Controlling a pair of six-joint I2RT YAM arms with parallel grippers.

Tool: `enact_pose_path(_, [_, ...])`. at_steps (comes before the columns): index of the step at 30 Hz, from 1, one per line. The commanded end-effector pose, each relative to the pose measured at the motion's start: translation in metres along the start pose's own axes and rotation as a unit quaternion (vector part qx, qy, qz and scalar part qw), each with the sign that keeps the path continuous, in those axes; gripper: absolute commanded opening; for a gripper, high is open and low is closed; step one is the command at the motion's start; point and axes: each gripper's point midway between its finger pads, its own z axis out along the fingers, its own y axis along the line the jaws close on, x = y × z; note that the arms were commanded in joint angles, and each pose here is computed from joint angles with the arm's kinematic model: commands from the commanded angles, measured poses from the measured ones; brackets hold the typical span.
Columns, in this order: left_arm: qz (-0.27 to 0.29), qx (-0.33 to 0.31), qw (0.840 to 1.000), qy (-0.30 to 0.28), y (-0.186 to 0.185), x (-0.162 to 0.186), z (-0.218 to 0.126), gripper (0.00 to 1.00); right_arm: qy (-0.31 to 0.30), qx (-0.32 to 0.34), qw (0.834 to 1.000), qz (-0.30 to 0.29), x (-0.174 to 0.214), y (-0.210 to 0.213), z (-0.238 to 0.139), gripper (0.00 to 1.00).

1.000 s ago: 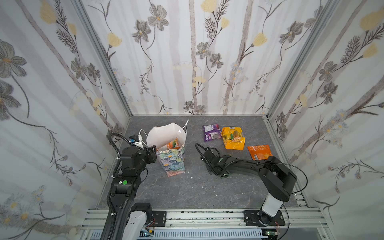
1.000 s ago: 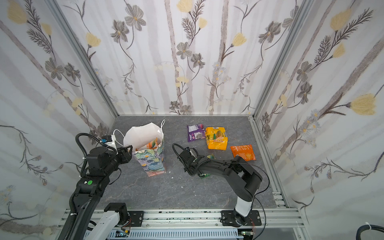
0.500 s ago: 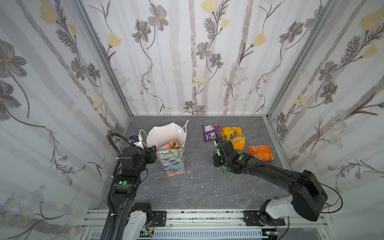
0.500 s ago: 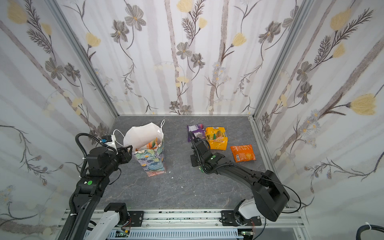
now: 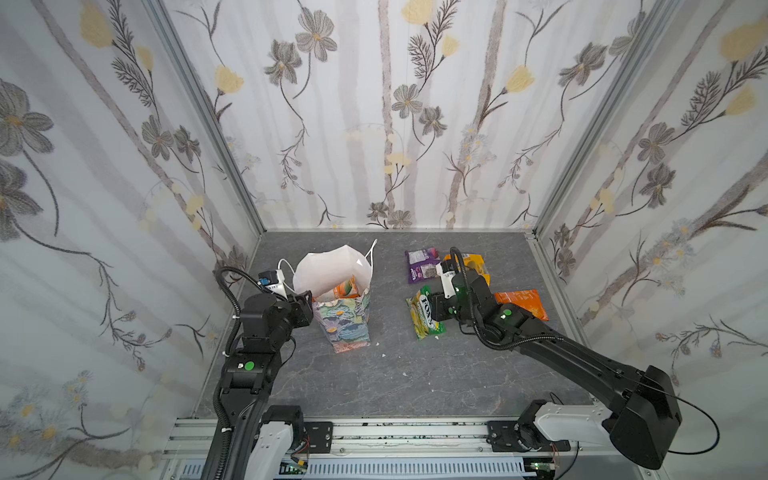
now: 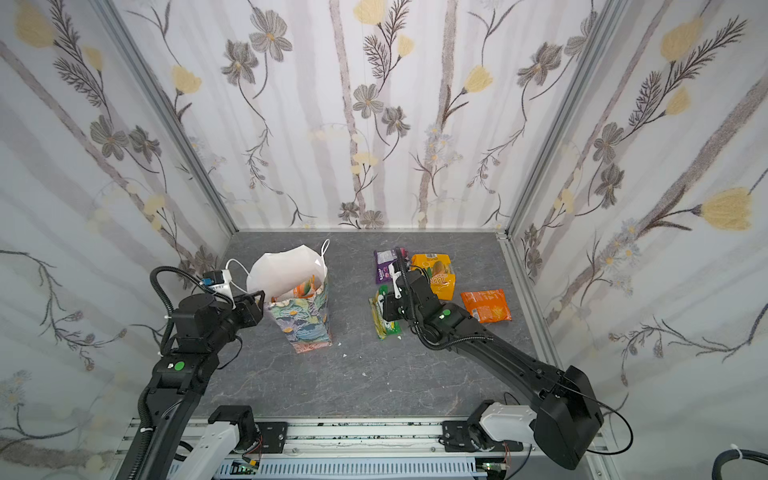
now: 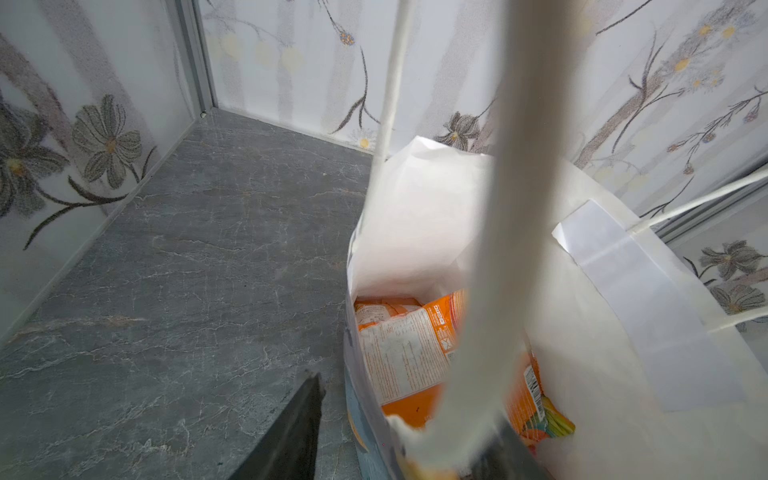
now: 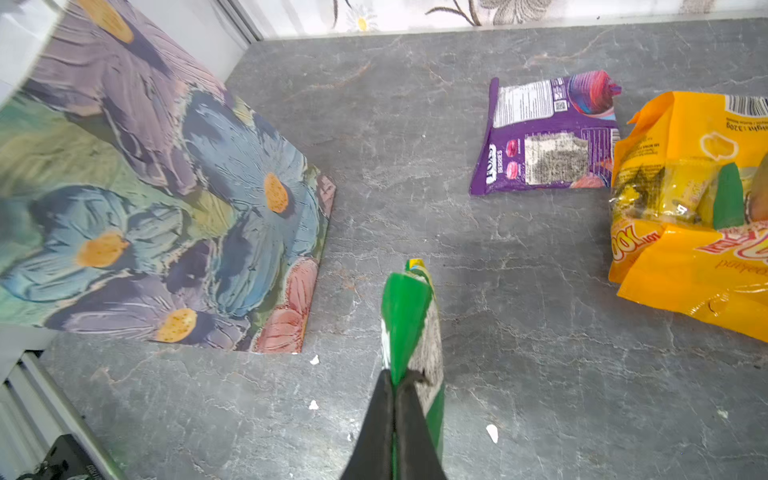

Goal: Place the snacks into the paper bag
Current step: 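Lift the green packet and carry it toward the white bag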

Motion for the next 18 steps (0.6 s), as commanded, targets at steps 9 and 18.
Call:
enact_pose_path(9, [0.005,0.0,1.0,-0.006,0.0,-0.002,-0.001,0.54,-0.075,-0.102,0.991,-0.045,-0.076,0.06,-0.044,0.0])
enact_pose_path(18, [0.005,0.002,1.0,-0.005,-0.001,-0.002,-0.001,0.54,-0.101,-0.146,0.982,-0.069,-0.108,0.088,-0.071,0.0])
